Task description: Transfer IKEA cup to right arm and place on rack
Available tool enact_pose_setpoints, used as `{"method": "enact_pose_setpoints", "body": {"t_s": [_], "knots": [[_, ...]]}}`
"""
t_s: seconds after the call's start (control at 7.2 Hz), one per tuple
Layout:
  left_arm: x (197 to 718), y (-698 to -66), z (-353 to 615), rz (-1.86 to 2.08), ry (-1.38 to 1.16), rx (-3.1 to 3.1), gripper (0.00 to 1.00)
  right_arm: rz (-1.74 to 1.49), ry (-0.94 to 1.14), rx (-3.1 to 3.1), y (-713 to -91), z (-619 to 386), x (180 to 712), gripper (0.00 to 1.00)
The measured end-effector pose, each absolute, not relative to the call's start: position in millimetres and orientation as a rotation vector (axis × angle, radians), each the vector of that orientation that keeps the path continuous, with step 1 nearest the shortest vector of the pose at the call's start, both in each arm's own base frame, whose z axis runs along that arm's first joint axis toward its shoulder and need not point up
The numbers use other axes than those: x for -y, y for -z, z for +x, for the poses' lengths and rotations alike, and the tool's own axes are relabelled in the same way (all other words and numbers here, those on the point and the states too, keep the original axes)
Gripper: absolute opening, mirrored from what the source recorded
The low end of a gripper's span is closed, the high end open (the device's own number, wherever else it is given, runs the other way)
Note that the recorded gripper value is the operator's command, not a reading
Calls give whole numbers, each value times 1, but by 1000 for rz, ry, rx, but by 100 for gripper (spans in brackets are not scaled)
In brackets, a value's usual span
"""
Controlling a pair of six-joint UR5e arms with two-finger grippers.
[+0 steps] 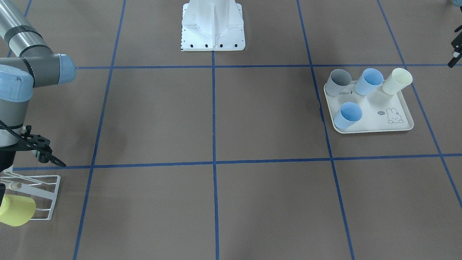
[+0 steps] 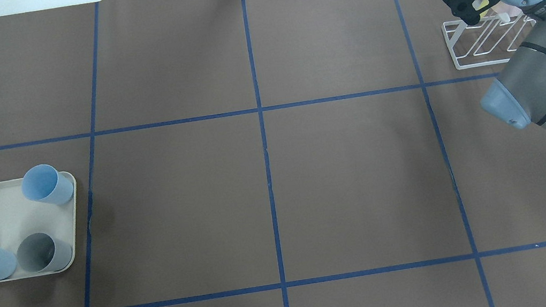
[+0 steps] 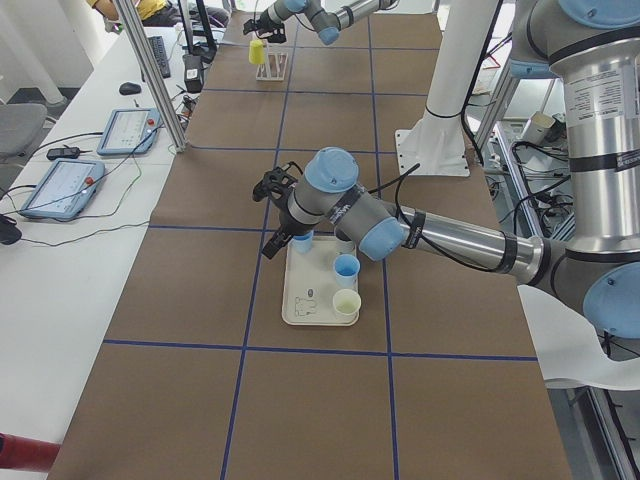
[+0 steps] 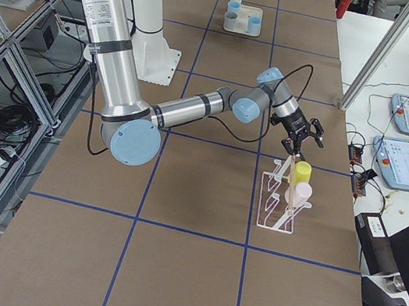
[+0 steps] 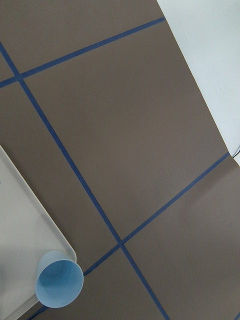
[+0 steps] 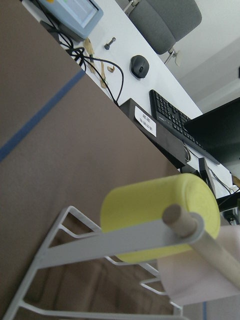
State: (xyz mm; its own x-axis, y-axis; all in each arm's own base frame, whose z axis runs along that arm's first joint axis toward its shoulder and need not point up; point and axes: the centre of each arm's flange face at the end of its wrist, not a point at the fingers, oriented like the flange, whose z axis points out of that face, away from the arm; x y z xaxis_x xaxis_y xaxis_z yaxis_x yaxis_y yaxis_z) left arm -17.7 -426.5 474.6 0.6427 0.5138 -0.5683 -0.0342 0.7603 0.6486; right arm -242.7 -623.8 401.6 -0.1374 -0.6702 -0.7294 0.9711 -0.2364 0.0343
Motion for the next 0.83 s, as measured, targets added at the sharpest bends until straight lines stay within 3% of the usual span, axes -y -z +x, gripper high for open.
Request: {"method": "enact_pose_setpoints", "body": {"t_s": [0.42,0.83], "knots": [[431,-476,-13,616,-241,-831,100,990,1284,-54,-346,-253,583,99],[433,-478,35,584,-139,-888,100,1036,841,489,-291,-329,504,99]]}}
